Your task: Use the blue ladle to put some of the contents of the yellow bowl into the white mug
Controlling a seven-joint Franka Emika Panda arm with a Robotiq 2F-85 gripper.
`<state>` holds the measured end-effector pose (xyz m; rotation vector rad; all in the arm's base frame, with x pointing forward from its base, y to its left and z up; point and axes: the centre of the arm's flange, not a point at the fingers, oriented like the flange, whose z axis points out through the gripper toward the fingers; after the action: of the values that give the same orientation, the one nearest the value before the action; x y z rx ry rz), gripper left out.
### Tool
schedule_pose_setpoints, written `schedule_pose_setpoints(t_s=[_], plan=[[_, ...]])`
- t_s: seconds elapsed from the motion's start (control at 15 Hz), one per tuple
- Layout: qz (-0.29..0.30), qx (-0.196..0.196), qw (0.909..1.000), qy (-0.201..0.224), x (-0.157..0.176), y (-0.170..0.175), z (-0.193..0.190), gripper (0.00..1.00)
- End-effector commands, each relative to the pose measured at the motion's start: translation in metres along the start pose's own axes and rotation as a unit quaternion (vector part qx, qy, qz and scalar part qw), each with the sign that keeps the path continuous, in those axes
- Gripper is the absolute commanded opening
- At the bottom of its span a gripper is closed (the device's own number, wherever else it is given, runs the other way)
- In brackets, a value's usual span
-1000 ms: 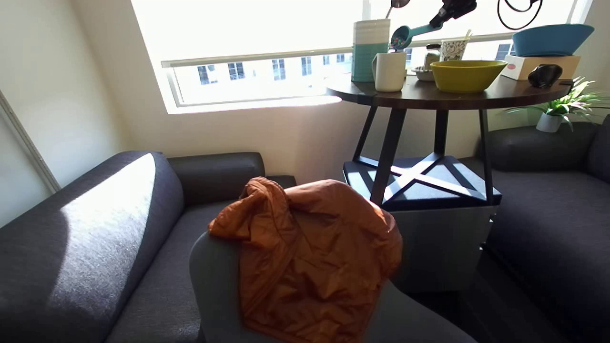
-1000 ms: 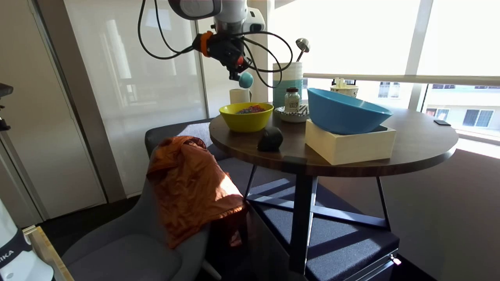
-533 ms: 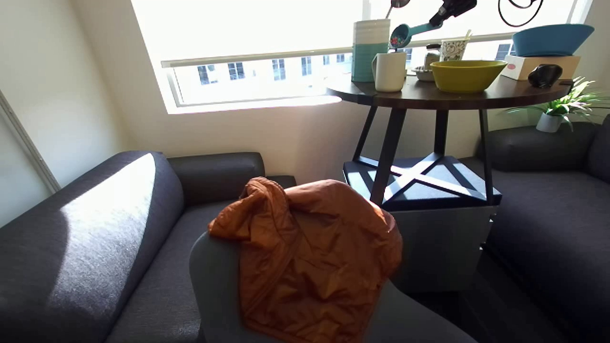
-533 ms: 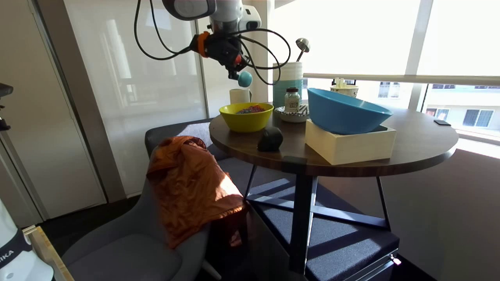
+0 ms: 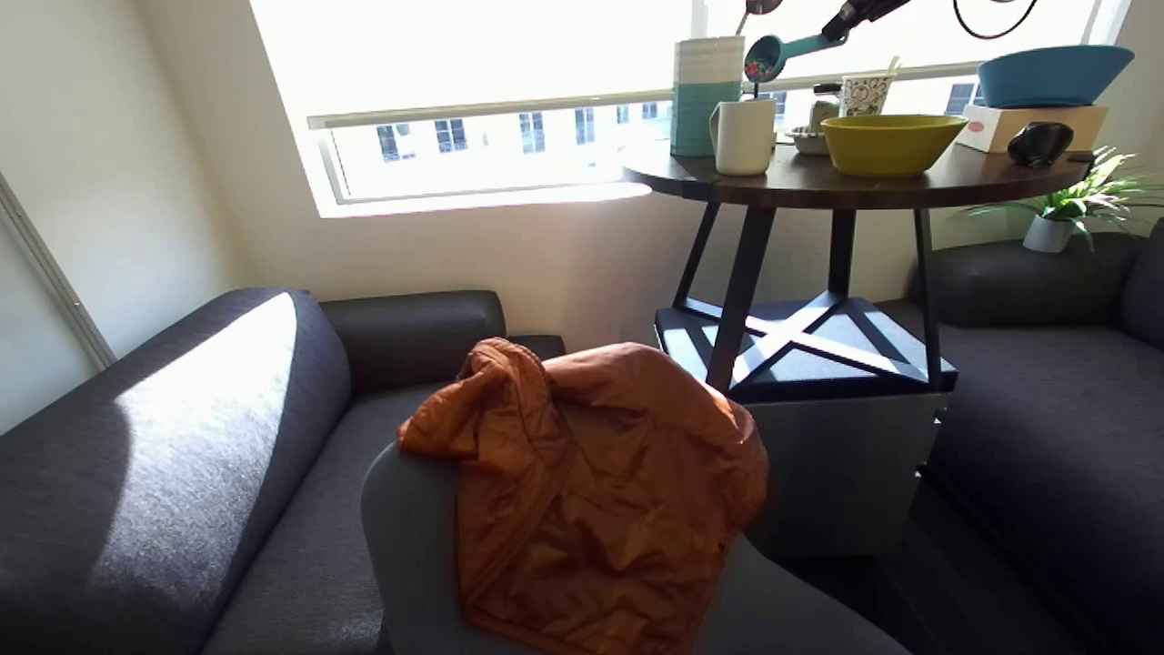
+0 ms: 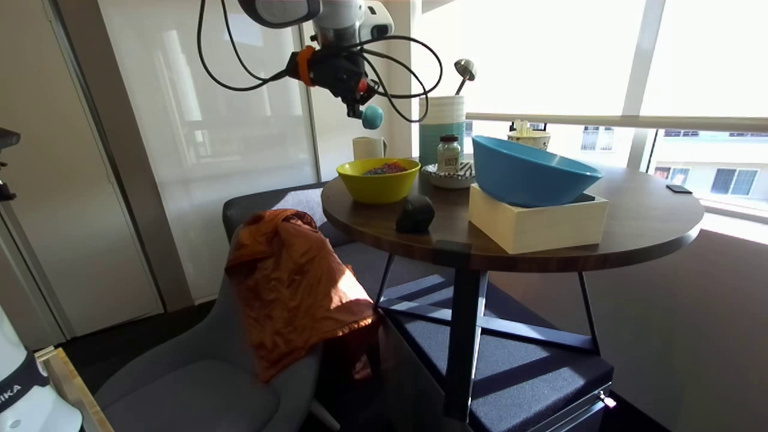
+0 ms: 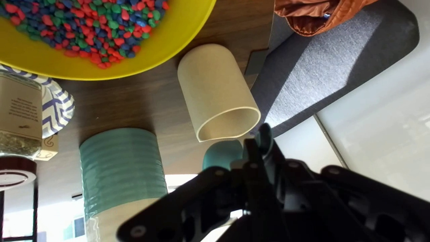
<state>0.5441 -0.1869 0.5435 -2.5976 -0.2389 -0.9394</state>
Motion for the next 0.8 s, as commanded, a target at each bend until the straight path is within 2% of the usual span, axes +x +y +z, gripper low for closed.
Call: schedule_pose_setpoints(t_s=[0.0,0.73], plan=[[-0.028,-0.015,0.9995,0.007,-0.0093,-0.0158,-0.0057,0.02],[-0.069,-0.041,0.9967,0.013,-0.0180,-0.0230,0.0025,0.02]])
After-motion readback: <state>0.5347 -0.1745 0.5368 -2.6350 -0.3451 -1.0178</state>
